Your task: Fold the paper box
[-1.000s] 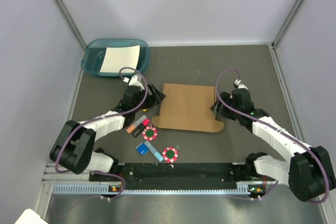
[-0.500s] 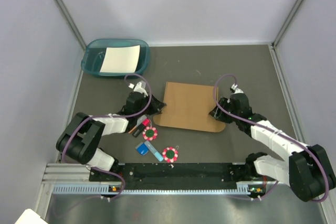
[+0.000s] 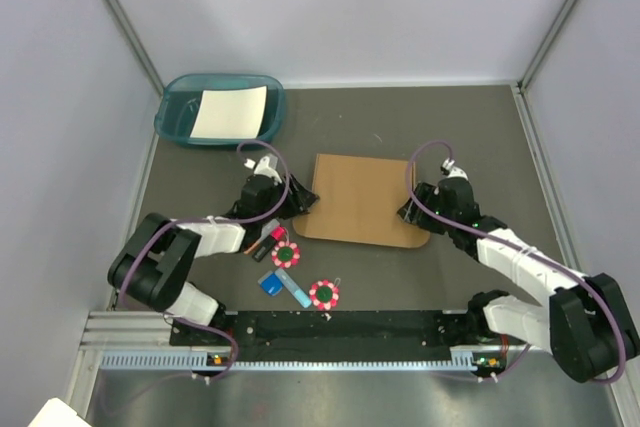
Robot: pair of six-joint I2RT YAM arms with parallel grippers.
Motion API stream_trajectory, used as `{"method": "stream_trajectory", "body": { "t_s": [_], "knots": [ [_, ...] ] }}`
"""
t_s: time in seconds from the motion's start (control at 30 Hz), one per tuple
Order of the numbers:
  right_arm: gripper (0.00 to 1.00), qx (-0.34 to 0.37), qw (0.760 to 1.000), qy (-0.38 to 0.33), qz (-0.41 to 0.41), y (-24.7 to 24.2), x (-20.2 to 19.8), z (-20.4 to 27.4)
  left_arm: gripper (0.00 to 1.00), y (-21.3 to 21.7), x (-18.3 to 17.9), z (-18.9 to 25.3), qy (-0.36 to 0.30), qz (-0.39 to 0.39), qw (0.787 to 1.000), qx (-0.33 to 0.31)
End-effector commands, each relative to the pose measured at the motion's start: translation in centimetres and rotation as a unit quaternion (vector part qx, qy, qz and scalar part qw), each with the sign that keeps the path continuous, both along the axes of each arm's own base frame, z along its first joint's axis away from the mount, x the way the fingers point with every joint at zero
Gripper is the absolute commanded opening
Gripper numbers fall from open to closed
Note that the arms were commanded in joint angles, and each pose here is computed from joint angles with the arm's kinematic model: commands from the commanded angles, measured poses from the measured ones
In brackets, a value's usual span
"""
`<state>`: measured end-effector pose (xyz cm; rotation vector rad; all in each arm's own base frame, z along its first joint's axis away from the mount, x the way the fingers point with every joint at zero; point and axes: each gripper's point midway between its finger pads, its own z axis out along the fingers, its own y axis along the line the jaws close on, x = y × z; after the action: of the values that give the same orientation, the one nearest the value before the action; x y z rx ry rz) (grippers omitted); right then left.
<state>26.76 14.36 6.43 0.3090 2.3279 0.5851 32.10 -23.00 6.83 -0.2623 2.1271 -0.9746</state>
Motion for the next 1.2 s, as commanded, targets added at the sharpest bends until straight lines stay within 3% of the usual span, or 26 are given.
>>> {"method": "stream_trajectory", "body": {
  "t_s": [0.0,0.2,0.23,0.3,0.33,0.37,0.4,0.43,0.57,0.67,1.17],
  "knots": [
    [0.66,-0.023,1.0,-0.012,-0.011,-1.4,0.1,2.5,0.62,1.5,-0.4,1.1,0.016,0.019,0.999,0.041],
    [0.67,-0.026,0.998,-0.055,-0.019,-2.6,0.6,6.4,0.67,3.8,1.2,5.8,-0.029,0.066,0.997,0.039],
    [0.63,-0.032,0.997,-0.064,-0.027,-3.0,0.6,6.8,0.66,4.4,1.3,5.8,-0.029,0.075,0.996,0.039],
    [0.49,-0.041,0.997,-0.062,-0.038,-3.7,0.3,6.1,0.57,5.3,1.5,6.1,-0.033,0.103,0.993,0.036],
    [0.28,-0.043,0.996,-0.057,-0.046,-4.1,0.2,5.6,0.52,5.8,1.4,5.5,-0.027,0.113,0.992,0.041],
    [0.16,-0.042,0.997,-0.047,-0.054,-4.4,0.1,5.0,0.45,6.3,1.7,4.9,-0.023,0.125,0.991,0.047],
    [0.06,-0.042,0.997,-0.036,-0.056,-4.5,-0.2,4.0,0.37,6.3,1.7,4.5,-0.016,0.124,0.991,0.047],
    [0.0,-0.04,0.997,-0.029,-0.057,-4.5,-0.4,3.4,0.18,6.5,2.1,4.4,-0.013,0.124,0.991,0.047],
    [0.0,-0.021,0.998,-0.015,-0.056,-3.9,-0.4,1.9,0.0,5.2,2.6,2.1,0.026,0.091,0.994,0.048],
    [0.0,-0.019,0.998,-0.006,-0.058,-3.9,-0.6,1.2,0.0,3.8,3.0,1.6,0.044,0.061,0.997,0.033],
    [0.0,0.031,0.998,-0.018,-0.042,-2.0,0.2,0.7,0.0,0.6,4.3,2.9,0.015,0.002,0.999,-0.029]
  ]
}}
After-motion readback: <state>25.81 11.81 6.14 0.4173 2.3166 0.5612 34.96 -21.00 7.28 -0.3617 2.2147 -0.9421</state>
